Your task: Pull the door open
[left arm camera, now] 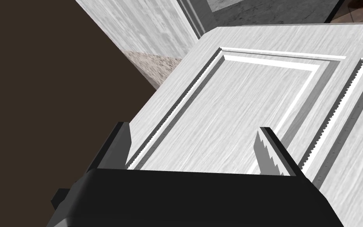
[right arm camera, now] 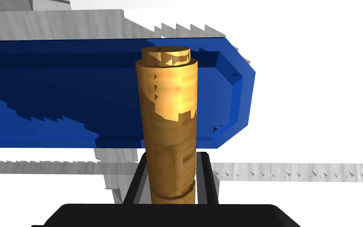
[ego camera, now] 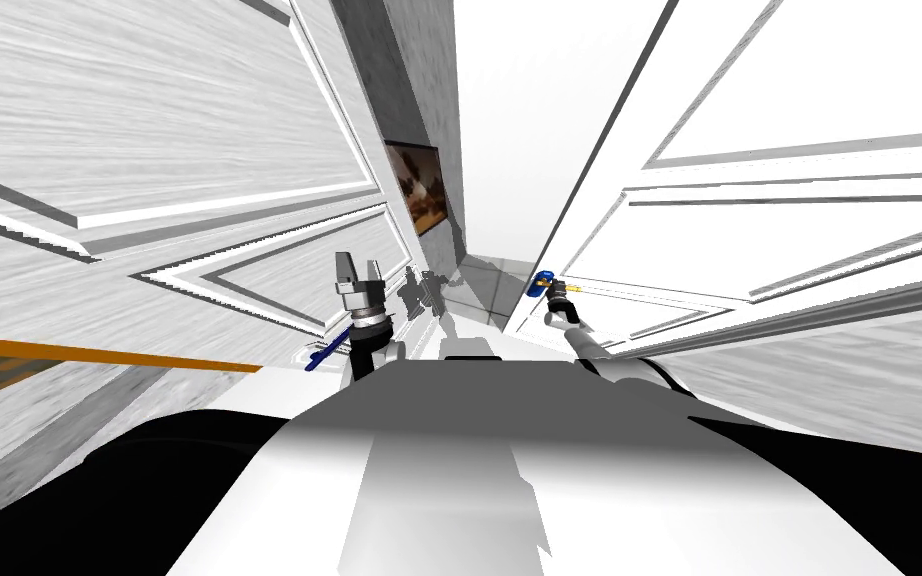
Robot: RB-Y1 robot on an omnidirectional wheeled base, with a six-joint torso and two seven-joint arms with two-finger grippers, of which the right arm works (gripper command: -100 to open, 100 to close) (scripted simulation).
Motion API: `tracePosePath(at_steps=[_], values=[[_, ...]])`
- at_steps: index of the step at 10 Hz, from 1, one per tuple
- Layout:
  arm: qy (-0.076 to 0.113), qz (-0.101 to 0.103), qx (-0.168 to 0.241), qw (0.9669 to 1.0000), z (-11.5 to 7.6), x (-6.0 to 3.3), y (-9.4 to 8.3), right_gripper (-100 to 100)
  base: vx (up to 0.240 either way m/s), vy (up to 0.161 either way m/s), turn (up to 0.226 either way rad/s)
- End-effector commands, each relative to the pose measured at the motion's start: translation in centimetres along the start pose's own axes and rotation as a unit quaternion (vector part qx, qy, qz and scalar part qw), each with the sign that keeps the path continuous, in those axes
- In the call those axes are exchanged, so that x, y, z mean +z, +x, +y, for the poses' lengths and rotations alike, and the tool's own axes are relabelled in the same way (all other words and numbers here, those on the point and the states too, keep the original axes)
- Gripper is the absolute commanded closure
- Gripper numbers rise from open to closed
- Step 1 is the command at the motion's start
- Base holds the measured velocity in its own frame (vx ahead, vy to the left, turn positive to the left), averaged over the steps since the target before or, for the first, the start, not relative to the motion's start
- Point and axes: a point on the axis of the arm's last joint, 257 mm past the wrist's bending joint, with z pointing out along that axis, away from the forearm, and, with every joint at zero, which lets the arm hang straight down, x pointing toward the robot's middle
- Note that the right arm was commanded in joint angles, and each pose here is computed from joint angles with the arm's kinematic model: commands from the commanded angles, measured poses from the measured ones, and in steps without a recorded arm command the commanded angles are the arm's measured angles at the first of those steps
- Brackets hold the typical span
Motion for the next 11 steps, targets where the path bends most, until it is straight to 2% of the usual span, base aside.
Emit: tracePosePath(at_steps=[1,9,10,11], values=[[0.004,0.008,0.0,1.0,-0.5,-0.26,0.6,100,-0.17,-0.061,0.111],[0.004,0.048,0.0,0.9988,-0.4,-0.77,2.5,100,-0.226,-0.067,0.119],[0.004,0.046,0.001,0.9989,-0.6,-0.78,2.5,100,-0.101,-0.03,0.054],[0.007,0.057,0.001,0.9984,-0.8,-1.07,3.1,100,-0.178,-0.044,0.092]])
